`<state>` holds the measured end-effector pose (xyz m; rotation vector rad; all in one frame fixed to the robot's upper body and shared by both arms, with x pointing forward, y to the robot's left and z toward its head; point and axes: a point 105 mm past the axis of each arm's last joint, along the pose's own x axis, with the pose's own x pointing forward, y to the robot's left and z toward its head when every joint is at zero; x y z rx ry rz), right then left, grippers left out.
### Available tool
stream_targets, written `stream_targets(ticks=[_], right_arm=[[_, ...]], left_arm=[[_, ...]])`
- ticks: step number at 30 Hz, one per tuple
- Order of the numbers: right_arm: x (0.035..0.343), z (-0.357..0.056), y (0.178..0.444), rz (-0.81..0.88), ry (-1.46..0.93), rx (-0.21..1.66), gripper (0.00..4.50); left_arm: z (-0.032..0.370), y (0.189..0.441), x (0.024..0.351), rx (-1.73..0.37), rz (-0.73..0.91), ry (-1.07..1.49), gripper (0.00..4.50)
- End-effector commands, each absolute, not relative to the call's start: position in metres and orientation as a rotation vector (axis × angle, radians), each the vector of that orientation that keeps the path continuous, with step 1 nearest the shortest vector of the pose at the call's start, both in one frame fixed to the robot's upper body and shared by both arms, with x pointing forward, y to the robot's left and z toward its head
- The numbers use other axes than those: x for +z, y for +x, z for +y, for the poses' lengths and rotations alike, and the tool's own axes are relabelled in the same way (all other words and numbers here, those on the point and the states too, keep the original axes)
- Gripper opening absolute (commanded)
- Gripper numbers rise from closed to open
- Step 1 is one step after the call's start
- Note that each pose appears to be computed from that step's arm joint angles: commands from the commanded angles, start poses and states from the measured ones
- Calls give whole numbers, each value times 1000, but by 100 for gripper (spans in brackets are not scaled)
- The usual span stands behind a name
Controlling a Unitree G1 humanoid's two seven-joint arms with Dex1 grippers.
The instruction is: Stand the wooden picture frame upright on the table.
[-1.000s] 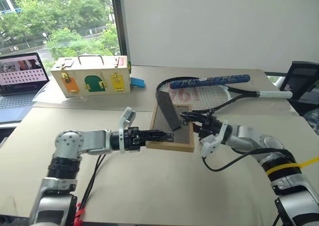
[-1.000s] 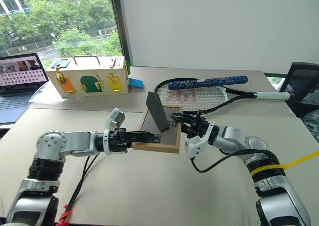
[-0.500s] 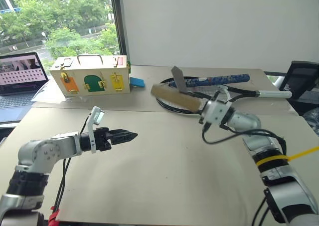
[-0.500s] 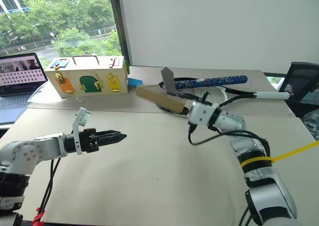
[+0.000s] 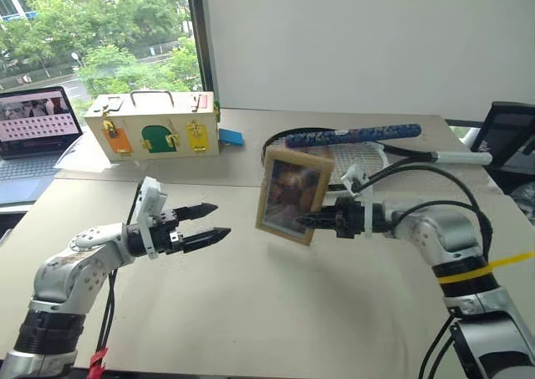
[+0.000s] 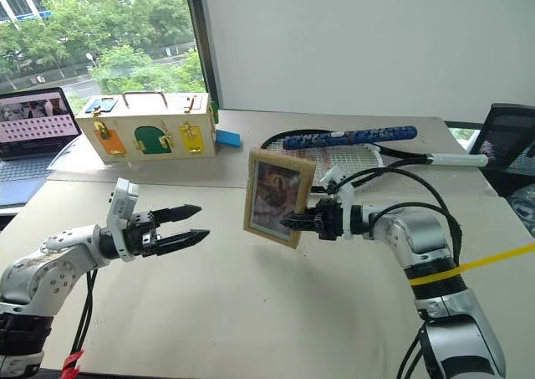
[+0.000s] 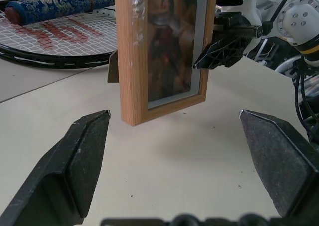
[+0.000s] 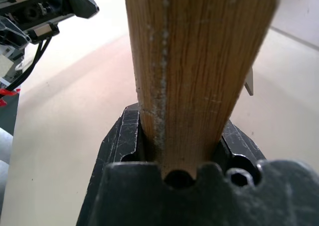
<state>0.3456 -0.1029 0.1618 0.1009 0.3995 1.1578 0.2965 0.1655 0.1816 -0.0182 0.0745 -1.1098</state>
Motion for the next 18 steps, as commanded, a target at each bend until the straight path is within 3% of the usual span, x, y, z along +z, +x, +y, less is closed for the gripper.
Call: stream_targets(ticks=[1, 5, 10, 14, 18], right_arm=[[167, -108, 352, 380, 164, 1141, 125], [153, -107, 345, 422, 156, 1181, 125], [122, -101, 315, 557, 136, 1289, 125], [114, -96, 310, 551, 86, 1293, 124], [107, -93, 307, 463, -133, 1320, 124]], left_arm=[[163, 294, 181, -1130, 55, 56, 450], [161, 294, 182, -1139, 51, 47, 450], [161, 293, 180, -1145, 67, 48, 450], [162, 294, 182, -1144, 64, 48, 450], [162, 296, 180, -1140, 62, 83, 450]])
